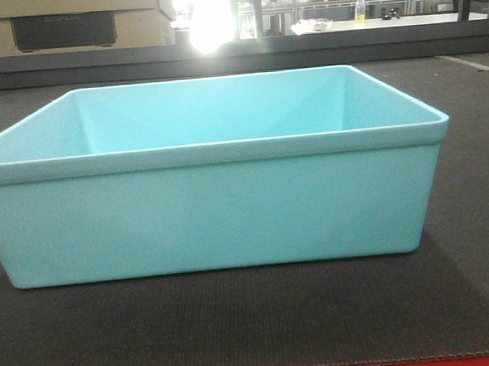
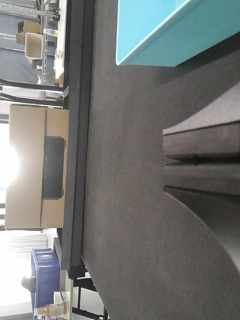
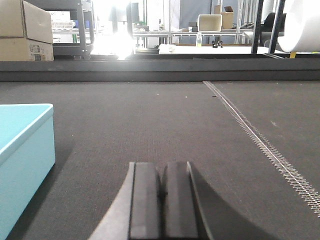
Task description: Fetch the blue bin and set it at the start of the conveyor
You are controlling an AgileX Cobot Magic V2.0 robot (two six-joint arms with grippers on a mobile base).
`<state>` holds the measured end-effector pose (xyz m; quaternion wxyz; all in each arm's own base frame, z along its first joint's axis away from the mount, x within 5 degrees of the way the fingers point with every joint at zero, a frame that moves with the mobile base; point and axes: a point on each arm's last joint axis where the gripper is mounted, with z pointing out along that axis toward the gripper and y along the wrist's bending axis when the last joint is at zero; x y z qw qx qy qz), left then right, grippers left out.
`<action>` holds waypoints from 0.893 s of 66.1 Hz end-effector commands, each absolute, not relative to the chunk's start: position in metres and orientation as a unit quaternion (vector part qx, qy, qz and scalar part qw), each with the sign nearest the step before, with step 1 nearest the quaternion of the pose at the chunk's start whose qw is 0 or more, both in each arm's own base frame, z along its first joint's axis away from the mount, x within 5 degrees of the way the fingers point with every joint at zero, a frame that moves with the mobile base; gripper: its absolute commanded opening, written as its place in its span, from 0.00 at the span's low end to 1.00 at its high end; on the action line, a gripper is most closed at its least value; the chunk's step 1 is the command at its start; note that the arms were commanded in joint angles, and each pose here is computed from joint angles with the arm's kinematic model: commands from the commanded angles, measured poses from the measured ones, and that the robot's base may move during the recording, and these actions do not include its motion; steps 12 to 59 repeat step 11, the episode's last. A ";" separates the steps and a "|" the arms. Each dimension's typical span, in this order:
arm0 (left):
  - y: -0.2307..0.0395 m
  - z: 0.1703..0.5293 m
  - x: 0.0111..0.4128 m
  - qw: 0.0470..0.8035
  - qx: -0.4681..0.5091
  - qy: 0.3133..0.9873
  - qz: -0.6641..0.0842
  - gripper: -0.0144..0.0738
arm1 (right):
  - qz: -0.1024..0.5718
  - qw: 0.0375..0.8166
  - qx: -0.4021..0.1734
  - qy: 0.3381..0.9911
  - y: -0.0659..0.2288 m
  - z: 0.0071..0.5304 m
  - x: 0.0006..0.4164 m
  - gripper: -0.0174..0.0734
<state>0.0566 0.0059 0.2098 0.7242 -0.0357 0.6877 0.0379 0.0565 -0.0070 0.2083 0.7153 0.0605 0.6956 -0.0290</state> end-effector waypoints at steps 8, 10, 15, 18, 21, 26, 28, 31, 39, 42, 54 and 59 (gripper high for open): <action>0.006 0.212 0.056 0.732 -0.037 0.679 0.038 0.04 | -0.038 0.726 0.057 0.684 -0.007 0.210 0.056 0.01; 0.006 0.212 0.056 0.732 -0.037 0.679 0.038 0.04 | -0.038 0.726 0.057 0.684 -0.007 0.210 0.056 0.01; 0.006 0.212 0.056 0.732 -0.037 0.679 0.038 0.04 | -0.038 0.726 0.057 0.684 -0.007 0.210 0.056 0.01; 0.006 0.212 0.056 0.732 -0.037 0.679 0.038 0.04 | -0.038 0.726 0.057 0.684 -0.007 0.210 0.056 0.01; 0.006 0.212 0.056 0.732 -0.037 0.679 0.038 0.04 | -0.038 0.726 0.057 0.684 -0.007 0.210 0.056 0.01; 0.006 0.212 0.056 0.732 -0.037 0.679 0.038 0.04 | -0.038 0.726 0.057 0.684 -0.007 0.210 0.056 0.01; 0.006 0.212 0.056 0.732 -0.037 0.679 0.038 0.04 | -0.038 0.726 0.057 0.684 -0.007 0.210 0.056 0.01; 0.006 0.212 0.056 0.732 -0.037 0.679 0.038 0.04 | -0.038 0.726 0.057 0.684 -0.007 0.210 0.056 0.01; 0.006 0.212 0.056 0.732 -0.037 0.679 0.038 0.04 | -0.038 0.726 0.057 0.684 -0.007 0.210 0.056 0.01; 0.006 0.212 0.056 0.732 -0.037 0.679 0.038 0.04 | -0.038 0.726 0.057 0.684 -0.007 0.210 0.056 0.01; 0.006 0.212 0.056 0.732 -0.037 0.679 0.038 0.04 | -0.038 0.726 0.057 0.684 -0.007 0.210 0.056 0.01; 0.006 0.212 0.056 0.732 -0.037 0.679 0.038 0.04 | -0.038 0.726 0.057 0.684 -0.007 0.210 0.056 0.01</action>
